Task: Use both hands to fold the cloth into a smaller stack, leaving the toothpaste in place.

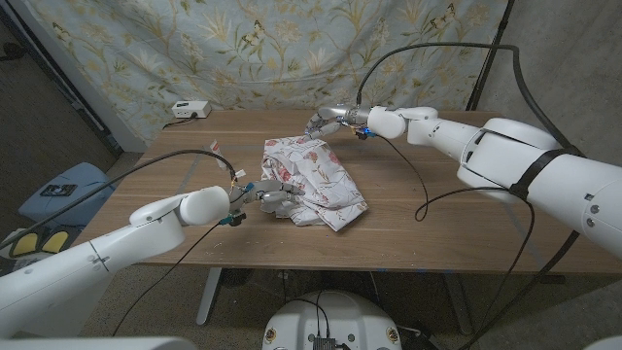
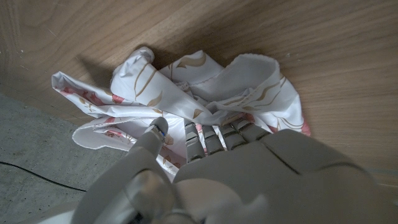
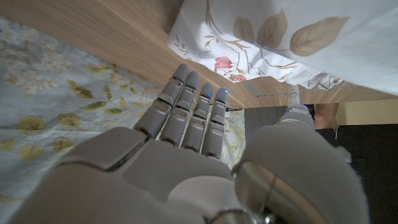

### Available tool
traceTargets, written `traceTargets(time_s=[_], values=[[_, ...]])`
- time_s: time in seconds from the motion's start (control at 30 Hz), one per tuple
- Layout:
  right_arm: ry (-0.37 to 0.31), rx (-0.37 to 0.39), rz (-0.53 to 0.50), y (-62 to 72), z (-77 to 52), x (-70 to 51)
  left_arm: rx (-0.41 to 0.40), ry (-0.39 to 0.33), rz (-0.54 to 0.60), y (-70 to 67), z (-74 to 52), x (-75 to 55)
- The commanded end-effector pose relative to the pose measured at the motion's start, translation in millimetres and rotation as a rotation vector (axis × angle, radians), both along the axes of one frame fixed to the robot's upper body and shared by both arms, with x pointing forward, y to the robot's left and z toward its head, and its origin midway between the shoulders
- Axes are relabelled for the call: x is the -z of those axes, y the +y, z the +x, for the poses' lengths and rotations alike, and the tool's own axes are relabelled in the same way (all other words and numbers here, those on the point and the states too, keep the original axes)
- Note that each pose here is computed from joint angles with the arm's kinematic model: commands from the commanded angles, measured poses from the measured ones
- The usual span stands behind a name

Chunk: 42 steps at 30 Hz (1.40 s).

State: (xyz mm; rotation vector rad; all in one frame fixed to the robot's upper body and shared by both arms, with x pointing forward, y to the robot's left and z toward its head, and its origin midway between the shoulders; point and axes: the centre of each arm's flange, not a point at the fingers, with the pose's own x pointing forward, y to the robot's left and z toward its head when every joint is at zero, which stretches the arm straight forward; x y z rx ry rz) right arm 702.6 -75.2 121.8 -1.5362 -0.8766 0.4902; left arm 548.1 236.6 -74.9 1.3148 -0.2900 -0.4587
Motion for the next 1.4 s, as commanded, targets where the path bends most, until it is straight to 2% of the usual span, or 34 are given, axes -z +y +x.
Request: traceTargets(time_s=[0.03, 0.57, 0.87, 1.4], values=[[0.026, 0.056, -0.029, 6.8, 8.7, 11.9, 0.0, 0.002, -0.001, -0.6, 1.8, -0.2], [0.07, 0.049, -0.033, 19.2, 8.6, 22.7, -0.003, -0.002, -0.001, 0.1, 3.5, 0.8], [0.125, 0.042, -0.036, 31.9, 8.4, 36.2, -0.003, -0.006, -0.007, -0.4, 3.0, 2.0], [0.209, 0.083, -0.006, 44.0, 14.9, 58.1, -0.008, -0.013, -0.008, 1.3, 1.1, 1.5]])
